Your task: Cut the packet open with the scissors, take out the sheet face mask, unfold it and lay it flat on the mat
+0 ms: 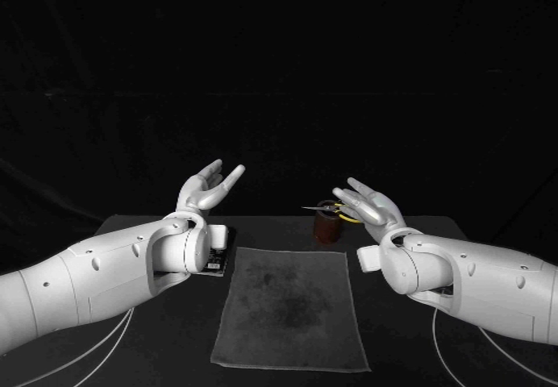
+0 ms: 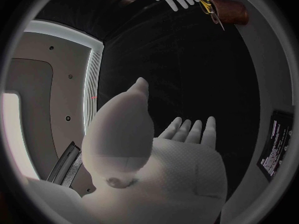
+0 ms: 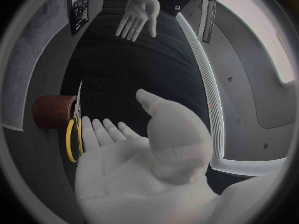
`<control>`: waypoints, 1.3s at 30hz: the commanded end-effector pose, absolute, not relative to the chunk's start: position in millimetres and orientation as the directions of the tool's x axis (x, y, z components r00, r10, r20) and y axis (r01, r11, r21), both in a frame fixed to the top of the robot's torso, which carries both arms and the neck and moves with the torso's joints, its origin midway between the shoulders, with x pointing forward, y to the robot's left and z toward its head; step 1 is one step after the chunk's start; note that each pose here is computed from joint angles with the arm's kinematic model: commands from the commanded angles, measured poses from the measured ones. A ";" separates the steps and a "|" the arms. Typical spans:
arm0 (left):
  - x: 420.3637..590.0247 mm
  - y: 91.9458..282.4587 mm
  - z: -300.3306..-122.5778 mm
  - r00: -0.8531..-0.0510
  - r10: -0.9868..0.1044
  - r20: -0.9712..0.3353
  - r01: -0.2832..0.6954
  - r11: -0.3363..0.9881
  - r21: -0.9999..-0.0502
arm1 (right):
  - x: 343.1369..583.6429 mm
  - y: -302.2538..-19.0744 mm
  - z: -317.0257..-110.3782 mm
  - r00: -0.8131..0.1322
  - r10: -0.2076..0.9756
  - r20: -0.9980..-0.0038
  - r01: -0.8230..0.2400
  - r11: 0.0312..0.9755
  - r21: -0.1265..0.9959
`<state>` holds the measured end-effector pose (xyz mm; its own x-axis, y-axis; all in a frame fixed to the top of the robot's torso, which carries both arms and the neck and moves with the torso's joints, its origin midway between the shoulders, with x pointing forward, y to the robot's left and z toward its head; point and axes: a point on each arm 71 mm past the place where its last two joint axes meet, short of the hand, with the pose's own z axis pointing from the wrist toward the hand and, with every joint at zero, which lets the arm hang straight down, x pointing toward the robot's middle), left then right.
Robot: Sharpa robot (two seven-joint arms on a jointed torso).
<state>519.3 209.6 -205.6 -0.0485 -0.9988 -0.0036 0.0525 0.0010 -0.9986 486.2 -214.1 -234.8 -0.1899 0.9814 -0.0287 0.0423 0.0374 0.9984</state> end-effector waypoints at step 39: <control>499.8 221.3 -198.3 -0.306 -0.948 0.084 0.026 -0.097 -0.995 | 489.4 -219.5 -214.5 -0.447 0.785 -0.428 -0.263 0.342 0.902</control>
